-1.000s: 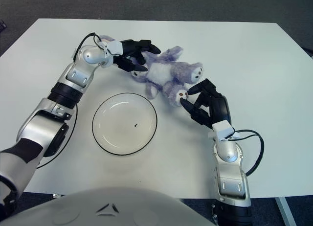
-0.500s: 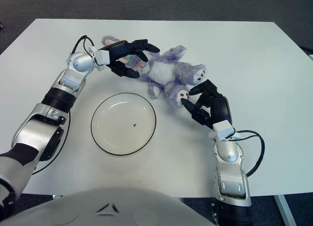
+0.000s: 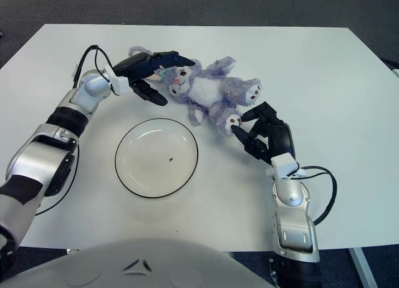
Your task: Put the doll into the plate.
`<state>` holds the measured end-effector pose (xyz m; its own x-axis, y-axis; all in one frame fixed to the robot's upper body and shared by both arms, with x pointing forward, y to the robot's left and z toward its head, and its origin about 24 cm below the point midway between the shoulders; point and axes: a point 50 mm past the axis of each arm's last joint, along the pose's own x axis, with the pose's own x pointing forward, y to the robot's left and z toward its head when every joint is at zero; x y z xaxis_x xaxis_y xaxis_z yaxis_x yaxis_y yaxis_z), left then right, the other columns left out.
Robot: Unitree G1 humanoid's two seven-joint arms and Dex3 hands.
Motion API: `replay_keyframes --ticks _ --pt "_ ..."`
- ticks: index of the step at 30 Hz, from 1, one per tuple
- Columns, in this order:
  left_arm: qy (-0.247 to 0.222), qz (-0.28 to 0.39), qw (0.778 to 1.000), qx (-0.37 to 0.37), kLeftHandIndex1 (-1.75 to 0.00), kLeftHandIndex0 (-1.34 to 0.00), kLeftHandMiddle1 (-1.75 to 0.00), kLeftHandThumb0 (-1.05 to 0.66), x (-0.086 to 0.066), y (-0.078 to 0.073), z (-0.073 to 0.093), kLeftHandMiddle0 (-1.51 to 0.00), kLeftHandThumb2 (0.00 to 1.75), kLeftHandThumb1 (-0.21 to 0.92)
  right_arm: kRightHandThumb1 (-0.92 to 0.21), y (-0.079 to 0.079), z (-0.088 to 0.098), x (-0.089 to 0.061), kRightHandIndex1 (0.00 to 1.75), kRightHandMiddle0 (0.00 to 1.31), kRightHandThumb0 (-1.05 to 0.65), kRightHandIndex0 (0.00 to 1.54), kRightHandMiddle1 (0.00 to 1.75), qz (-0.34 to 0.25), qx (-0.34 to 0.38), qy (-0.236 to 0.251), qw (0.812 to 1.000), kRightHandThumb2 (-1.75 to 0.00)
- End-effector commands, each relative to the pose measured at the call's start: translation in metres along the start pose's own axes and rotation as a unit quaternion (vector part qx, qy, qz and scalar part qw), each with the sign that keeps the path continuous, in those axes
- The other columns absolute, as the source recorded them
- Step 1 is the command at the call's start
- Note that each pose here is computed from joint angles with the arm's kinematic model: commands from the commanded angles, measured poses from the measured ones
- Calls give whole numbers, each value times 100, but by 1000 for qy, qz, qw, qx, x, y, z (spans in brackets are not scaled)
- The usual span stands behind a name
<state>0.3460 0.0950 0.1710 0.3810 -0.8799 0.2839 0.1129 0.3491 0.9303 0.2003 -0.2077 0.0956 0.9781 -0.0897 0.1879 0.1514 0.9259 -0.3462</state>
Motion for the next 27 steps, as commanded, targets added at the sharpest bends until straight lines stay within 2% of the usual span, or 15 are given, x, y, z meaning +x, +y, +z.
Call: replay_keyframes --ticks 1,8,16,20,27 --pt "-11 6 1000 28 -42 -20 -6 -59 3 7 0 -36 18 92 -92 0 0 2 174 46 -36 76 147 -4 0 -1 1000 -27" --pt "-3 29 993 114 -40 -20 -1 -63 3 6 -6 -29 18 92 -92 3 -3 1 174 46 -36 77 148 2 3 4 1000 -28" --pt "-11 40 989 145 -39 -19 0 -63 3 3 -8 -26 17 92 -92 3 -3 1 174 46 -36 77 148 3 3 5 1000 -28" --pt "5 40 979 202 -36 -18 0 -65 6 -1 -15 -24 14 92 -92 4 -6 1 174 46 -36 77 148 9 5 12 1000 -28" --pt "29 36 973 227 -26 -19 0 -67 9 -6 -21 -21 9 92 -92 5 -7 0 174 46 -36 77 148 14 3 18 1000 -28"
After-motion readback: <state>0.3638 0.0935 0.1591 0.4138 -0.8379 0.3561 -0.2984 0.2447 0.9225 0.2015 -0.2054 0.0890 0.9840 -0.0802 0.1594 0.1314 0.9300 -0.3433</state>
